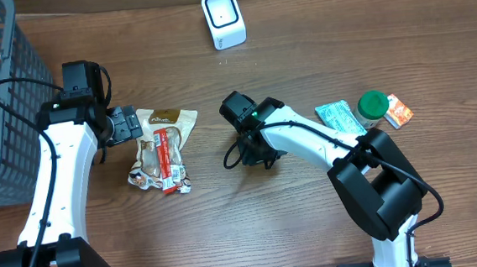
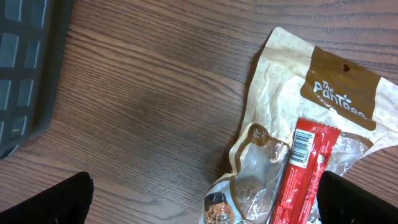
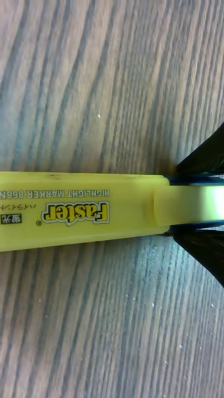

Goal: Scan the item barcode
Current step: 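Lift the yellow highlighter with the right gripper, then carry the highlighter to the white scanner and hold it there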

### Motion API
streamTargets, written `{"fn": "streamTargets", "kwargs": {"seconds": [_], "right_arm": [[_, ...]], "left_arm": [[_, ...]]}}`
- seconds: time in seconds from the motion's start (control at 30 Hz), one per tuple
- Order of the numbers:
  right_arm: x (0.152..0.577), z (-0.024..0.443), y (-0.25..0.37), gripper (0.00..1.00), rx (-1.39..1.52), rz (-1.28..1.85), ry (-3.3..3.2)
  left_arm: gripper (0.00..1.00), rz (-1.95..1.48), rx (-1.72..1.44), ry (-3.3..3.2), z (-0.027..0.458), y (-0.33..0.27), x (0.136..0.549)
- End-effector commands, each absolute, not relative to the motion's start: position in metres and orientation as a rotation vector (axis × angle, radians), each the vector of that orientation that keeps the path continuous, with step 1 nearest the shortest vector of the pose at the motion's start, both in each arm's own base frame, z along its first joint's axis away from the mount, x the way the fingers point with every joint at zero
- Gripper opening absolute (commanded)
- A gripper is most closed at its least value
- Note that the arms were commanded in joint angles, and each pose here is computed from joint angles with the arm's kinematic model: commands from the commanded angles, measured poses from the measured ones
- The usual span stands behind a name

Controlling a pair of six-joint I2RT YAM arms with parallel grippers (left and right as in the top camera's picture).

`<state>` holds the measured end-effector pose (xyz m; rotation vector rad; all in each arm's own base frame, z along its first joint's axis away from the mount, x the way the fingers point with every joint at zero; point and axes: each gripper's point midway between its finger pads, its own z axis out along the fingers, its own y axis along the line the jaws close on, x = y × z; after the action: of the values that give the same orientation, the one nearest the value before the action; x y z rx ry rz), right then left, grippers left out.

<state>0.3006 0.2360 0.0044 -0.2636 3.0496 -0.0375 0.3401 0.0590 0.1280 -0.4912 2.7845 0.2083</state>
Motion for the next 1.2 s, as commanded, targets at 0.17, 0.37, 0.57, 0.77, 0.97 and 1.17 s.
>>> {"fn": "streamTargets", "kwargs": {"seconds": [0.17,0.37,0.57,0.77,0.97,1.17], "right_arm": [[0.328,0.032,0.24,0.18,-0.257,-0.045,2.973],[0.359,0.112,0.243,0.17,-0.268,-0.012,2.915],[0.383,0.203,0.241,0.17,-0.262,0.076,2.79],[0.418,0.26,0.241,0.08,-0.271,0.186,2.602],[0.458,0.261,0.253,0.09,-0.387,0.135,2.448],[0.512,0.237,0.258,0.09,-0.472,-0.057,2.313]], "left_arm": [[1.0,0.222,-0.504,2.78,0.128,0.062,0.341],[1.0,0.222,-0.504,2.78,0.128,0.062,0.341],[1.0,0.222,-0.504,2.78,0.128,0.062,0.341],[1.0,0.222,-0.504,2.78,0.128,0.062,0.341],[1.0,0.222,-0.504,2.78,0.128,0.062,0.341],[1.0,0.222,-0.504,2.78,0.128,0.062,0.341]]}}
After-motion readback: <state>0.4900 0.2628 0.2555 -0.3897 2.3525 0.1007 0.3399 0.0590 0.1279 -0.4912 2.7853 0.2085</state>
